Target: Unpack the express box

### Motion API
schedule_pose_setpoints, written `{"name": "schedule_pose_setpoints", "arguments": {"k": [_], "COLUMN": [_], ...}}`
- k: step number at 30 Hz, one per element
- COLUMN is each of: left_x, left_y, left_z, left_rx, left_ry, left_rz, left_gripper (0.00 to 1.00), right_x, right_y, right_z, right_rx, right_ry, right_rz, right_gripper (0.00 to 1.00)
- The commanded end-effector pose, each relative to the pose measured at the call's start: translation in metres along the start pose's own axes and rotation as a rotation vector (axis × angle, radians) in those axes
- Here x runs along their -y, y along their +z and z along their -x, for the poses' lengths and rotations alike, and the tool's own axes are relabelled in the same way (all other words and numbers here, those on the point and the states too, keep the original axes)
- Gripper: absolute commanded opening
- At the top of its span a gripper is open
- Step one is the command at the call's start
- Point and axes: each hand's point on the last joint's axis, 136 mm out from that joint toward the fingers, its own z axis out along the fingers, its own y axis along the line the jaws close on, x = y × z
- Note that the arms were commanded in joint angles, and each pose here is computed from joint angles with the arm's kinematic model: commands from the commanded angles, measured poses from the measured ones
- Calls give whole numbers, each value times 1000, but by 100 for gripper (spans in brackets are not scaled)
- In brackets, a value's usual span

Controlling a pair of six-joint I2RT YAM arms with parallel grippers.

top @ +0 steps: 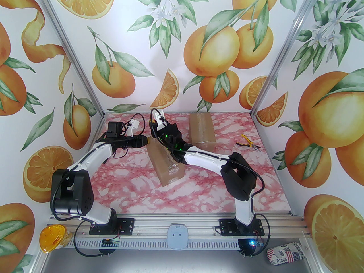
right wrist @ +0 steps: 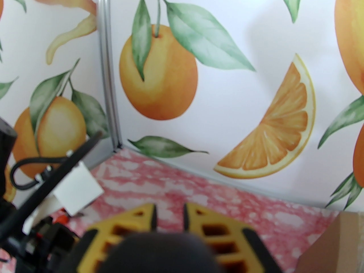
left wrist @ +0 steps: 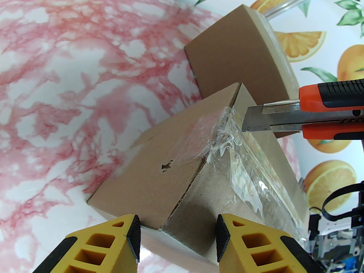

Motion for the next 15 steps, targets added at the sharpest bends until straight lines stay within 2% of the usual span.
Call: {"name": "schedule_pose_setpoints", "arguments": {"k": [1, 15], "left_x": [-11, -14], "left_y": [5, 8], "left_z": [-16, -15], "left_rx": [-44, -42], "left_ry": [-41, -62], "left_rz": [26, 35], "left_gripper": [47, 47], "right_x": [0, 0], "right_y": [2, -3], "right_z": [2, -3], "right_rx": [30, -17], "right_ry": [0, 20], "right_rz": [-14, -11], "right_gripper": [1, 1]}}
